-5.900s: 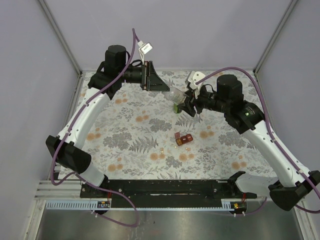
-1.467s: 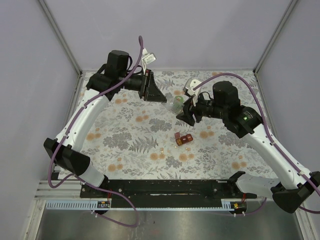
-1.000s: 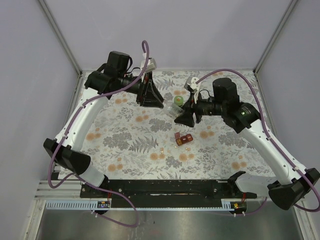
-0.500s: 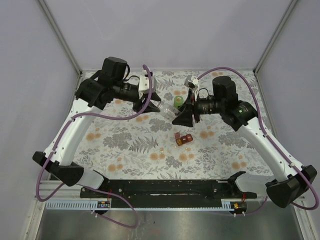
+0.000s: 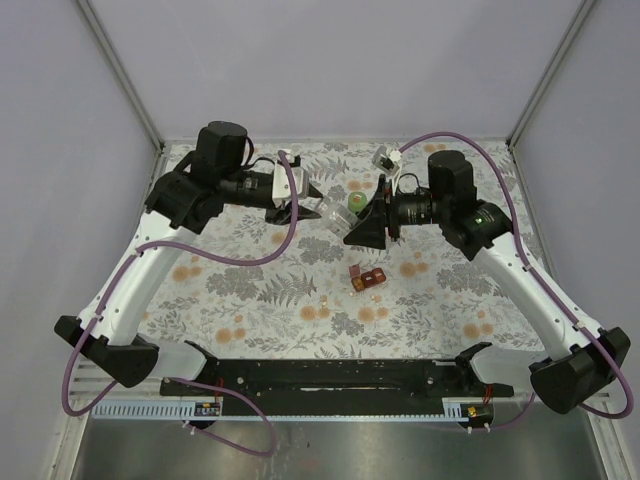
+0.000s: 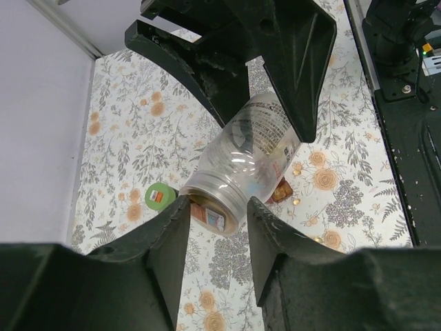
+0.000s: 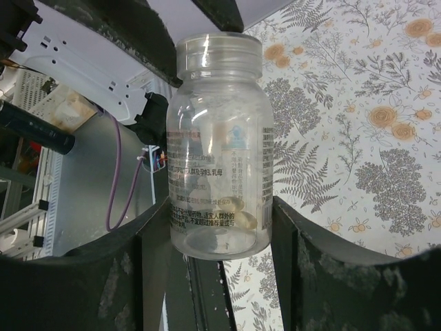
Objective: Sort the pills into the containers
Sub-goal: Screw the lid of the pill bottle onto the pill bottle.
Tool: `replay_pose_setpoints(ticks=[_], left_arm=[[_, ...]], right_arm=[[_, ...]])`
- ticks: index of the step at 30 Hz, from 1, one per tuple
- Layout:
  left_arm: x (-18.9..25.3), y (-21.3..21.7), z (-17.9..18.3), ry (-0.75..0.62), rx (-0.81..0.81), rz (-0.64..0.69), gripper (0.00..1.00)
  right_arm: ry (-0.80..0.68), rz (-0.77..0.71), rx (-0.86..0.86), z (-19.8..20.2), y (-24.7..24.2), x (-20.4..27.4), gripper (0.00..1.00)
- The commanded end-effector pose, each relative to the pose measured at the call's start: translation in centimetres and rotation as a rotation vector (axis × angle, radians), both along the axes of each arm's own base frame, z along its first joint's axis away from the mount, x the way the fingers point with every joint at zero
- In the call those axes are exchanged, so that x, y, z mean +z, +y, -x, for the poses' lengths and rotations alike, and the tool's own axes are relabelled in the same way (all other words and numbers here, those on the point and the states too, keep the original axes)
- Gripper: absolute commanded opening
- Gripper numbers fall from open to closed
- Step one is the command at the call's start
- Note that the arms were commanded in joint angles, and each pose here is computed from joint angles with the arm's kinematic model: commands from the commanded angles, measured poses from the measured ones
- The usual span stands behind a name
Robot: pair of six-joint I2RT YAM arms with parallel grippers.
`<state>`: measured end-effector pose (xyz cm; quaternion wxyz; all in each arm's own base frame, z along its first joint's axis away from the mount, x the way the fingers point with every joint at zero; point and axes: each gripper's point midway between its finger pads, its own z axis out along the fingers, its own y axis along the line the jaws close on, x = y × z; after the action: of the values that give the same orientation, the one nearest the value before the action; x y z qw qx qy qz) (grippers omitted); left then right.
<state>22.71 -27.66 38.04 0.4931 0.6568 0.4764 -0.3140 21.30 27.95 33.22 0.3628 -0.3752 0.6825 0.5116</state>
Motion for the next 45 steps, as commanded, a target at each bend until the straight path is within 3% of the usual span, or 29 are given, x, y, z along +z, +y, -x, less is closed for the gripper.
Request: replay_pose_setpoints(ticks=[1,4,6,10,16,23,28,41,45], left_arm=[[0.2,-1.1,2.1,0.077,-0.069,0.033,0.51],[0.6,-1.2,1.9,0.086,-0.054,0.046,0.7],[0.7,-1.1,1.7,0.09,-0.044,0.05,0.77],[1.6,-0.8,1.1,0.107,-0.007,0.076,0.84],[4.0,0.4,-1.7,0.343,0.118,0.18,0.91],[4.2,-0.2,-1.9,0.698,0.191,0.215,0.92],[4.8,-0.6,-1.3,0.833,0.175,0.224,0.98],[1.2,-1.0,-2.8,1.0,0.281,0.169,0.97],[0.8,-1.1,-2.7,1.019,0.273,0.159,0.88]], right_arm=[[-0.192,-0.074,-0.024,-1.0,0.1,3.4,0.0],[-0.199,-0.064,-0.035,-1.1,-0.1,3.2,0.0],[-0.21,-0.062,-0.039,-1.1,-0.2,3.2,0.0],[-0.212,-0.052,-0.05,-1.3,-0.3,2.9,0.0],[-0.294,-0.003,-0.1,-1.8,-1.2,2.8,0.0],[-0.408,0.095,-0.145,-2.2,-1.6,2.1,0.0],[-0.484,0.151,-0.162,-2.5,-1.5,2.2,0.0],[-0.525,0.17,-0.168,-2.3,-1.7,2.9,0.0],[-0.531,0.173,-0.172,-2.4,-1.7,3.0,0.0]])
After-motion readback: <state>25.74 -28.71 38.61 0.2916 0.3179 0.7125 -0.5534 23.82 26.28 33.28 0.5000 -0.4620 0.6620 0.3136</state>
